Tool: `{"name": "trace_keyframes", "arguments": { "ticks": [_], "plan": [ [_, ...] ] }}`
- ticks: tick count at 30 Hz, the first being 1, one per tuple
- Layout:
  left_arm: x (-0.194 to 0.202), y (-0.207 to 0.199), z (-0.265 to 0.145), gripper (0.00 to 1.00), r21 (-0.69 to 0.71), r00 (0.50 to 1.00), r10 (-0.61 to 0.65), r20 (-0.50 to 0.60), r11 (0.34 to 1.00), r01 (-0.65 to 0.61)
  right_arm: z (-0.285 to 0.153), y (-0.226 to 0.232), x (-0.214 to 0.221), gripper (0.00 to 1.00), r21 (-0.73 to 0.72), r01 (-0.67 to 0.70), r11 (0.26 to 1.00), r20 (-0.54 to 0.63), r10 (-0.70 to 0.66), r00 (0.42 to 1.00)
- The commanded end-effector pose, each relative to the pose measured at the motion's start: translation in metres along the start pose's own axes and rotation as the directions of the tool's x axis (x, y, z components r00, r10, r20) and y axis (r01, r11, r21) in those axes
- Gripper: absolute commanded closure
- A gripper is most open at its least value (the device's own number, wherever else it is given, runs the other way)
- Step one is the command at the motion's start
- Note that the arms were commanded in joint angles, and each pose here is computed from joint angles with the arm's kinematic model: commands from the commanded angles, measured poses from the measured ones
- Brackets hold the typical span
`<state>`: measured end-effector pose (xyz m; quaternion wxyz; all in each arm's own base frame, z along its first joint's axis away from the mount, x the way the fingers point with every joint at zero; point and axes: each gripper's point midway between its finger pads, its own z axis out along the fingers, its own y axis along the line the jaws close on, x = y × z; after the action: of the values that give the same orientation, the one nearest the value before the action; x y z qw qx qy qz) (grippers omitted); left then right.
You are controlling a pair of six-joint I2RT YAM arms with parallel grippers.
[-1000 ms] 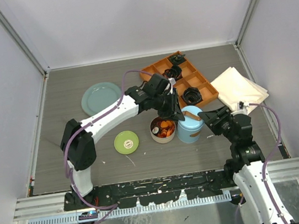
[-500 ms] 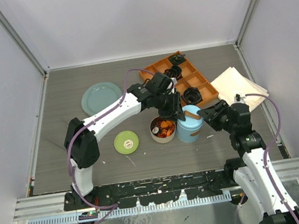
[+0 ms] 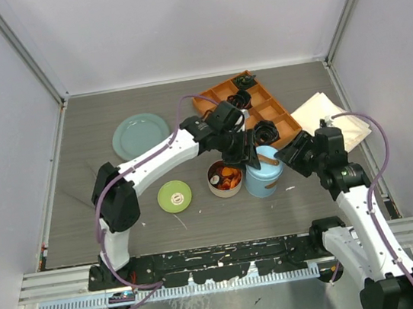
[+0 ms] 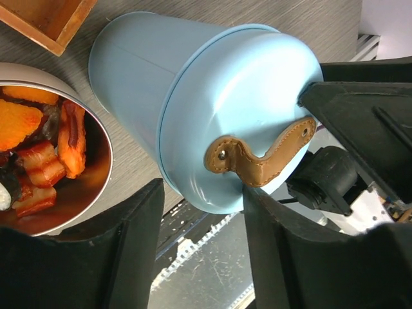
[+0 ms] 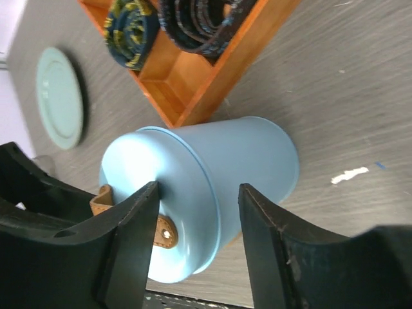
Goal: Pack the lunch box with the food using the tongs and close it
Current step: Close the box lid on the packing box, then move the box lid to the center of the board.
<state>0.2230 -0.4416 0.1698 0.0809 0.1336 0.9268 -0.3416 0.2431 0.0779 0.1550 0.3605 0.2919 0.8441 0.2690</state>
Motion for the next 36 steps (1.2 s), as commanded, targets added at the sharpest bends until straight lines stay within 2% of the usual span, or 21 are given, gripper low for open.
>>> {"name": "trace_keyframes", "arguments": {
  "ticks": [1, 7, 10, 13, 17, 20, 24, 27, 29, 31, 33, 36],
  "plan": [
    [0.007, -0.011, -0.008, 0.43, -0.012, 0.996, 0.091, 0.020, 0.996, -0.090, -0.021, -0.009, -0.021, 0.41, 0.146, 0.113, 0.983, 0.035, -0.119, 0.992],
    [-0.010, -0.015, -0.051, 0.34, 0.026, 0.982, 0.112, 0.149, 0.993, -0.117, -0.064, 0.046, -0.074, 0.30, 0.084, 0.296, 0.952, 0.165, -0.306, 0.938],
    [-0.016, -0.015, -0.072, 0.32, 0.049, 0.972, 0.116, 0.204, 0.990, -0.129, -0.078, 0.069, -0.080, 0.29, 0.015, 0.335, 0.942, 0.190, -0.331, 0.924],
    [-0.019, -0.007, -0.095, 0.30, 0.045, 0.959, 0.120, 0.256, 0.990, -0.136, -0.087, 0.099, -0.076, 0.29, -0.125, 0.356, 0.926, 0.199, -0.328, 0.923],
    [-0.024, 0.018, -0.131, 0.27, 0.005, 0.929, 0.104, 0.356, 0.994, -0.113, -0.092, 0.137, -0.060, 0.29, -0.335, 0.338, 0.879, 0.140, -0.309, 0.941],
    [-0.027, 0.067, -0.158, 0.23, -0.079, 0.908, 0.027, 0.418, 0.997, 0.007, -0.083, 0.154, -0.043, 0.29, -0.388, 0.340, 0.857, 0.073, -0.339, 0.938],
    [-0.008, 0.164, -0.175, 0.17, -0.174, 0.874, -0.166, 0.457, 0.947, 0.271, -0.062, 0.184, 0.013, 0.29, -0.365, 0.448, 0.816, -0.014, -0.486, 0.874],
    [0.010, 0.213, -0.187, 0.15, -0.209, 0.843, -0.240, 0.481, 0.903, 0.376, -0.039, 0.195, 0.055, 0.28, -0.280, 0.540, 0.794, -0.079, -0.579, 0.811],
    [0.021, 0.235, -0.184, 0.14, -0.247, 0.843, -0.264, 0.468, 0.877, 0.412, -0.022, 0.194, 0.078, 0.27, -0.219, 0.590, 0.777, -0.129, -0.622, 0.772],
    [0.032, 0.249, -0.176, 0.14, -0.274, 0.856, -0.293, 0.426, 0.860, 0.431, 0.000, 0.182, 0.089, 0.27, -0.124, 0.607, 0.785, -0.175, -0.620, 0.765],
    [0.038, 0.259, -0.163, 0.15, -0.291, 0.872, -0.316, 0.373, 0.853, 0.433, 0.019, 0.161, 0.092, 0.27, -0.017, 0.626, 0.780, -0.204, -0.616, 0.761],
    [0.050, 0.268, -0.146, 0.16, -0.309, 0.887, -0.347, 0.304, 0.845, 0.437, 0.032, 0.143, 0.089, 0.27, 0.066, 0.657, 0.751, -0.202, -0.635, 0.745]
  ]
}}
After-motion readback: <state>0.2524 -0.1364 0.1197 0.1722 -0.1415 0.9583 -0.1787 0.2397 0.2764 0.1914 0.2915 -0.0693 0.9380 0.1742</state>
